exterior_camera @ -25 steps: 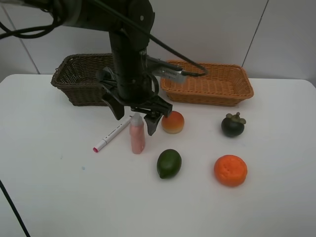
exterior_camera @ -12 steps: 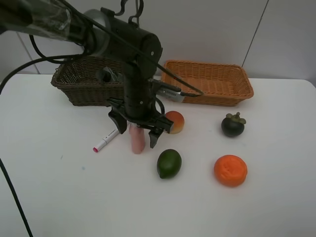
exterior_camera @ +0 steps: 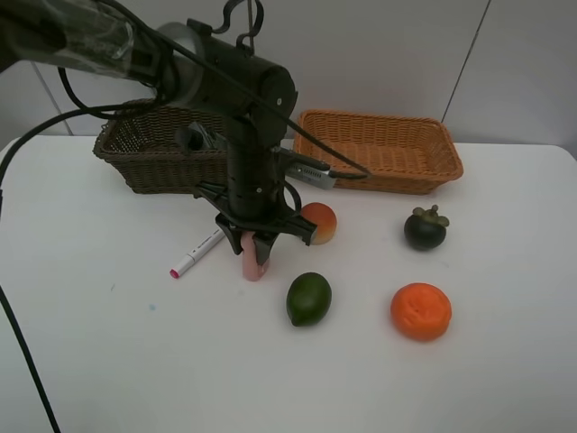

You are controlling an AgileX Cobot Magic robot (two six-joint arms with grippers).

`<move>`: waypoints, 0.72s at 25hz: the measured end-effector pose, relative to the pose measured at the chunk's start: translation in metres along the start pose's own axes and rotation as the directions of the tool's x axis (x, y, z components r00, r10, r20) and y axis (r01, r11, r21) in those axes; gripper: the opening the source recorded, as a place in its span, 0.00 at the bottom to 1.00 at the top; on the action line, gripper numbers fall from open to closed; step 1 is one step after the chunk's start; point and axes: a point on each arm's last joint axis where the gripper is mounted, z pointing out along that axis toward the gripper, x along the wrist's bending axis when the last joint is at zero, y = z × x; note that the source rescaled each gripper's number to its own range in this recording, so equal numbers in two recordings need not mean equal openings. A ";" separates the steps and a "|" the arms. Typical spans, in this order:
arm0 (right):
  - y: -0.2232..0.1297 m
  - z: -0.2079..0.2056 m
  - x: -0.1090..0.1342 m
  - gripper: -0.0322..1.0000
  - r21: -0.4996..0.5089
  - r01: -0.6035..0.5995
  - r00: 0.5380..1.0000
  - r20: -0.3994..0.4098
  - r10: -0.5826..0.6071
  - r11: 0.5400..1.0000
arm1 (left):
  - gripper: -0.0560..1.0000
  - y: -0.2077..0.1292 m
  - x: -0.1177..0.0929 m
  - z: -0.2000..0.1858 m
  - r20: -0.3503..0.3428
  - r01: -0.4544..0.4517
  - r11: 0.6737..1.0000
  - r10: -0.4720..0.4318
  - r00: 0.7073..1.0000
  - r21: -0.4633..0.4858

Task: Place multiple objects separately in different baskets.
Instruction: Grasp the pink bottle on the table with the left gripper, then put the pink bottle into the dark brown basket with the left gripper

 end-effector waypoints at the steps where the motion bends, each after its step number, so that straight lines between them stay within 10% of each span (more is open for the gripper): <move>1: 0.000 0.000 0.000 0.94 0.000 0.000 1.000 0.000 0.000 1.000 | 0.30 0.000 0.000 0.000 0.000 0.000 1.000 0.000 1.000 0.000; 11: 0.000 0.000 0.000 0.94 0.000 0.000 1.000 0.000 0.000 1.000 | 0.30 0.019 0.005 -0.107 0.060 0.004 0.963 0.013 0.998 -0.268; 18: 0.000 0.000 0.000 0.94 0.000 0.000 1.000 0.000 0.000 1.000 | 0.30 0.038 0.093 -0.164 0.051 0.175 0.896 -0.169 0.984 -0.408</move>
